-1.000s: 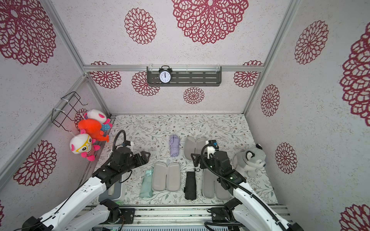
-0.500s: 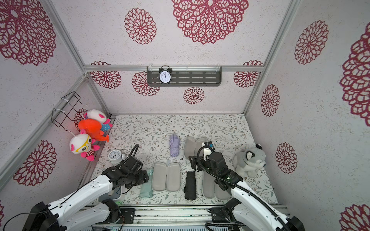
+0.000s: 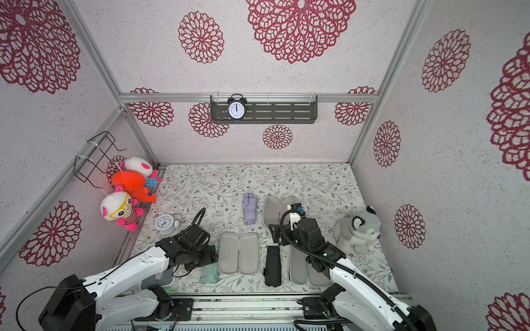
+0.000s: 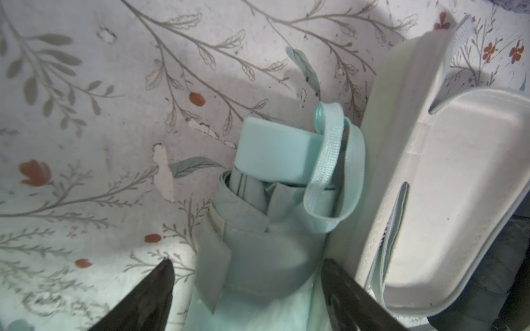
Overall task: Put umbrellas into zippered umbrella sleeves
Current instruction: Pick up the umbrella from the center of the board.
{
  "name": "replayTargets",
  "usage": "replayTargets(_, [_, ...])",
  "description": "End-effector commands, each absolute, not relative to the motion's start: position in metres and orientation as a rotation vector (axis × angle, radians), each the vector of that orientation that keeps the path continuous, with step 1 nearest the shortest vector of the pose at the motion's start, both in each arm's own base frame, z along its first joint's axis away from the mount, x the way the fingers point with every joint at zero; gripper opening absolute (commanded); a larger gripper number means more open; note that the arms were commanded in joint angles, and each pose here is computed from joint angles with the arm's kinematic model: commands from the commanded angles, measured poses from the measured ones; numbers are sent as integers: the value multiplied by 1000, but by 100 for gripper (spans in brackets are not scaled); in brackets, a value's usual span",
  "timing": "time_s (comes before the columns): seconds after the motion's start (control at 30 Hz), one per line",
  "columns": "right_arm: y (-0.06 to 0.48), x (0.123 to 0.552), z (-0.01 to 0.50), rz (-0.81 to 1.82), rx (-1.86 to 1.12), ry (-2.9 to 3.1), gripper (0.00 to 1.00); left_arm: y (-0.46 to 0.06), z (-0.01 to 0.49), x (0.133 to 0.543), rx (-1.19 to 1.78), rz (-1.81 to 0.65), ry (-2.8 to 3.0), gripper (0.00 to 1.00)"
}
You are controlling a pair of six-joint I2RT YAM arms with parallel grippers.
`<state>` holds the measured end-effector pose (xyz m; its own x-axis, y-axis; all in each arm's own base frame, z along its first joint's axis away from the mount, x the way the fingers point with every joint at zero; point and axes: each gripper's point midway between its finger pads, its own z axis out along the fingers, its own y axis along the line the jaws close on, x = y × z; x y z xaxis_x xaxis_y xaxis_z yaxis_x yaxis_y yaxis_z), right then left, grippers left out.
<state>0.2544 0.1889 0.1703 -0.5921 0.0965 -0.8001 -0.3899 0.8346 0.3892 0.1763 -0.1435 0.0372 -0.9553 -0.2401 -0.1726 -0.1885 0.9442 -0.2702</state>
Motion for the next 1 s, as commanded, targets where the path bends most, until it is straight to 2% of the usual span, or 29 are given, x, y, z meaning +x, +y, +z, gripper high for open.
replayTargets(0.0, [190,257,180,680,-217,2059,99,-153,33,175,-318,-407,2896,86])
replayTargets(0.17, [189,258,177,671,-217,2067,99,-151,27,170,-296,-348,2929,88])
replayTargets(0.37, [188,259,175,658,-214,2069,99,-136,17,162,-302,-247,2954,79])
replayTargets(0.5, [187,259,174,650,-215,2074,99,-130,10,159,-289,-191,2974,77])
replayTargets(0.77, [188,258,173,660,-213,2078,99,-120,10,163,-308,-143,2948,58])
replayTargets(0.87, [189,257,171,664,-216,2084,99,-118,13,166,-316,-128,2934,47])
replayTargets(0.97, [190,257,168,668,-220,2088,99,-117,24,170,-306,-115,2915,48])
